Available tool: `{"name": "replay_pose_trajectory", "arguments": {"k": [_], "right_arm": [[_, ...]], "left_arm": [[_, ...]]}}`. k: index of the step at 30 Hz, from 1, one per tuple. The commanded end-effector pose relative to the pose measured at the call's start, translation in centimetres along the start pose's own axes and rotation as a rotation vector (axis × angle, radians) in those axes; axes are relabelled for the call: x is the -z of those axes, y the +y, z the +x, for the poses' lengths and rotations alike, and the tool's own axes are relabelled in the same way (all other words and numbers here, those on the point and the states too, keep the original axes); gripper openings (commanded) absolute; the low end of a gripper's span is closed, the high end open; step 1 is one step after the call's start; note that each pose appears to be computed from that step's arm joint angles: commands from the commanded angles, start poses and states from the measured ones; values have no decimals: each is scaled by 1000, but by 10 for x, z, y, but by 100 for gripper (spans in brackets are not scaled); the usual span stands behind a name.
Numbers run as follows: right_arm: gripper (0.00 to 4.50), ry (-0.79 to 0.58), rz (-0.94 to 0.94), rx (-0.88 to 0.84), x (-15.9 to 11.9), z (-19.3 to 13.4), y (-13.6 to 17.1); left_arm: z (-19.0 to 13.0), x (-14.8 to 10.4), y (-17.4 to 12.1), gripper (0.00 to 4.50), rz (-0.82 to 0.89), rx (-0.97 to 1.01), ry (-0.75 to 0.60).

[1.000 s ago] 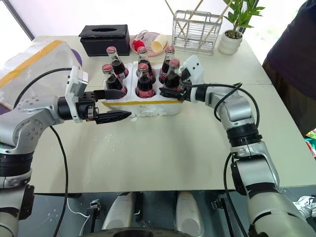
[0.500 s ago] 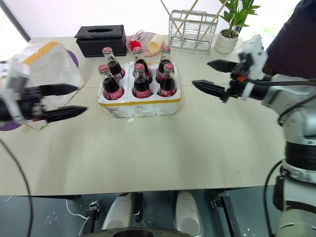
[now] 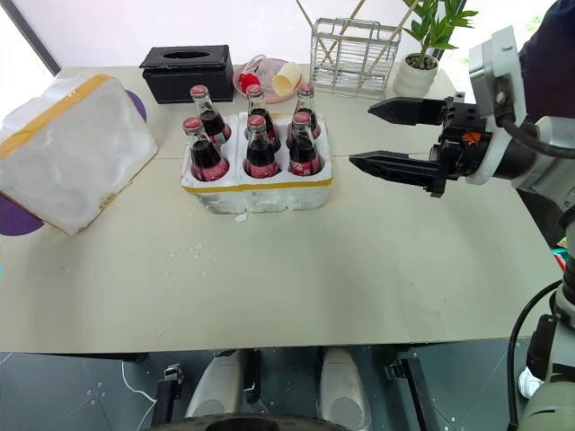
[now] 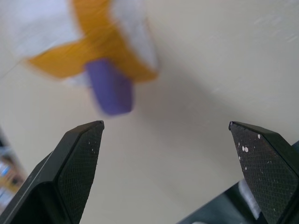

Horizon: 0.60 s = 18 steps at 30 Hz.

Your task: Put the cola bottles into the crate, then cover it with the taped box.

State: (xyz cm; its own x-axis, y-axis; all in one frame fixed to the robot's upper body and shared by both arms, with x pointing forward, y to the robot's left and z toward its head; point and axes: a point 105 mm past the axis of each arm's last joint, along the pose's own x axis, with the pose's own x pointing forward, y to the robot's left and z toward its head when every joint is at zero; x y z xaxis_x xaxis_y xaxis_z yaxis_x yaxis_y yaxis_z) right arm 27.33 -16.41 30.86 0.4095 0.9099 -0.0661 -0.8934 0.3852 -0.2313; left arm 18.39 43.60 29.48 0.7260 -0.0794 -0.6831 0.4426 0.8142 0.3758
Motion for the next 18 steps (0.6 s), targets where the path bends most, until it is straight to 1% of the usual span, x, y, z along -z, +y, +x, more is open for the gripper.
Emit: {"name": "replay_pose_trajectory", "arguments": {"k": [1, 4, 8, 10, 18], "right_arm": [[449, -27, -46, 6, -6, 3, 2], [449, -39, -43, 17, -6, 4, 2], [449, -51, -43, 41, -8, 3, 2], [449, -47, -48, 59, -8, 1, 3], [449, -52, -41, 132, -7, -7, 4]], "left_arm": [[9, 2, 18, 450, -4, -57, 2], [32, 4, 25, 450, -17, -65, -8], [68, -8, 29, 450, -57, -21, -42], [83, -11, 29, 450, -73, 0, -25], [122, -13, 25, 450, -93, 26, 43]]}}
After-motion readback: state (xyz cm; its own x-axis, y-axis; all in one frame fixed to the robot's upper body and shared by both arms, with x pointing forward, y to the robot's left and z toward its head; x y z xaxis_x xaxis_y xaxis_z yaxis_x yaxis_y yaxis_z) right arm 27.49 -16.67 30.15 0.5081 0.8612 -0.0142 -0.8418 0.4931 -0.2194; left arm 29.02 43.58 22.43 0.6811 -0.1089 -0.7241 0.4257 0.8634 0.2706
